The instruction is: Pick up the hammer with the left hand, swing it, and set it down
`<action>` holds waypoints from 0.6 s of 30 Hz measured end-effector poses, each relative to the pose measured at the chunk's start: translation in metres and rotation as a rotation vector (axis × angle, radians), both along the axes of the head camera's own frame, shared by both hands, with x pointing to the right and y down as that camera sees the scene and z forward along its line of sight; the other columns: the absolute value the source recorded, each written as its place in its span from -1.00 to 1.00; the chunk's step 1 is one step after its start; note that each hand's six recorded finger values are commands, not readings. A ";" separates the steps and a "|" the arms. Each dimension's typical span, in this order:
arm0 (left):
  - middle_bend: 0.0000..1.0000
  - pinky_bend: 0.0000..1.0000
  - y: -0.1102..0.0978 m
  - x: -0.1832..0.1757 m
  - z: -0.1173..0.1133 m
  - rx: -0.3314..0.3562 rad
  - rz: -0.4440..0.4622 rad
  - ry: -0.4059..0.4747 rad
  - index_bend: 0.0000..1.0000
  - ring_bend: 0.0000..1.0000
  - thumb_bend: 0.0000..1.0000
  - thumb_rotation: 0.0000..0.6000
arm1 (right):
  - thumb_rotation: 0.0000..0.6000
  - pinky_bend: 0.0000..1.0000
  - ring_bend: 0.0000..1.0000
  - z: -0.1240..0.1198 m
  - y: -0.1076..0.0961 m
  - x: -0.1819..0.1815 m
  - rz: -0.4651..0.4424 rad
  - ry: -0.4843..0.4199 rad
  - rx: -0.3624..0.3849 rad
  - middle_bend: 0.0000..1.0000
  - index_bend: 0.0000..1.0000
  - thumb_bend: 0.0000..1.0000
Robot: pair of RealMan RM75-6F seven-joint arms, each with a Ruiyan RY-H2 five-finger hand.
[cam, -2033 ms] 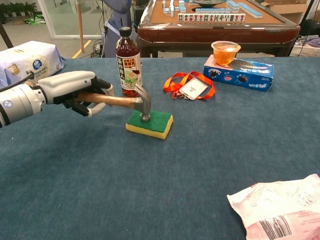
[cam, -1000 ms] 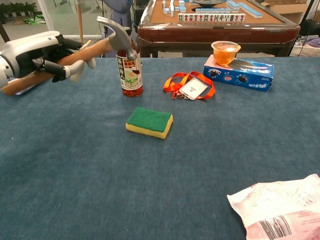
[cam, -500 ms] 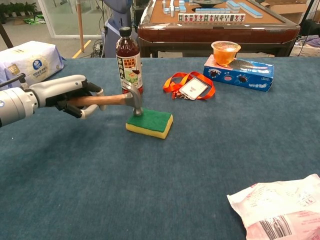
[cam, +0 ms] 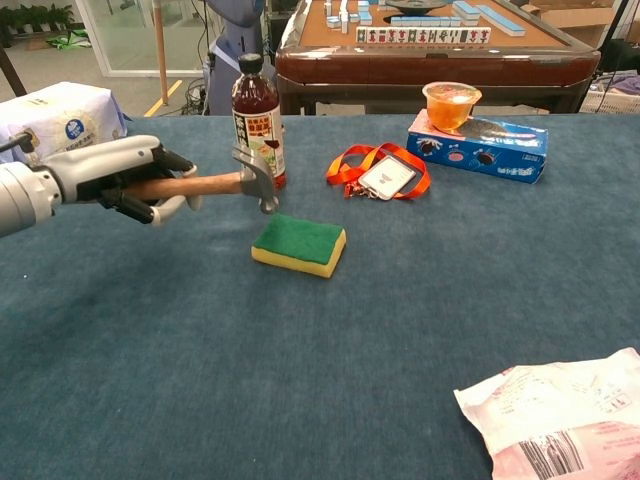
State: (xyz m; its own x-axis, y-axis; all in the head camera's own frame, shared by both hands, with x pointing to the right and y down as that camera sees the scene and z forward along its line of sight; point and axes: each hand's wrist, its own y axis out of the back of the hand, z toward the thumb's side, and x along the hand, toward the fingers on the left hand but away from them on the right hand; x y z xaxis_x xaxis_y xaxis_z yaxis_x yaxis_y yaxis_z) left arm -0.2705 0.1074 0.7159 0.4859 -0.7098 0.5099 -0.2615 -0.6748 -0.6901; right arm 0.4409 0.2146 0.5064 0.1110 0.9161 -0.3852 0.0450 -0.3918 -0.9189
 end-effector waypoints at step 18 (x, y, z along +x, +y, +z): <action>-1.00 -0.91 -0.003 -0.038 0.007 -0.088 -0.044 -0.195 -1.00 -1.00 -0.42 1.00 | 1.00 -0.44 -0.36 0.000 -0.003 -0.005 -0.022 -0.009 0.003 -0.16 -0.44 -0.62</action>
State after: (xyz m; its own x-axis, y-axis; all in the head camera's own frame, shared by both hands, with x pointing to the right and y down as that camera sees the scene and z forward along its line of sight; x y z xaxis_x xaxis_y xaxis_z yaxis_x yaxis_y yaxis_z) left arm -0.3089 0.1049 0.7225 0.3419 -0.6764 0.6524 -0.1593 -0.7259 -0.6691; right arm 0.4356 0.2120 0.5069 0.1344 0.9148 -0.3809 0.0452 -0.3897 -0.9198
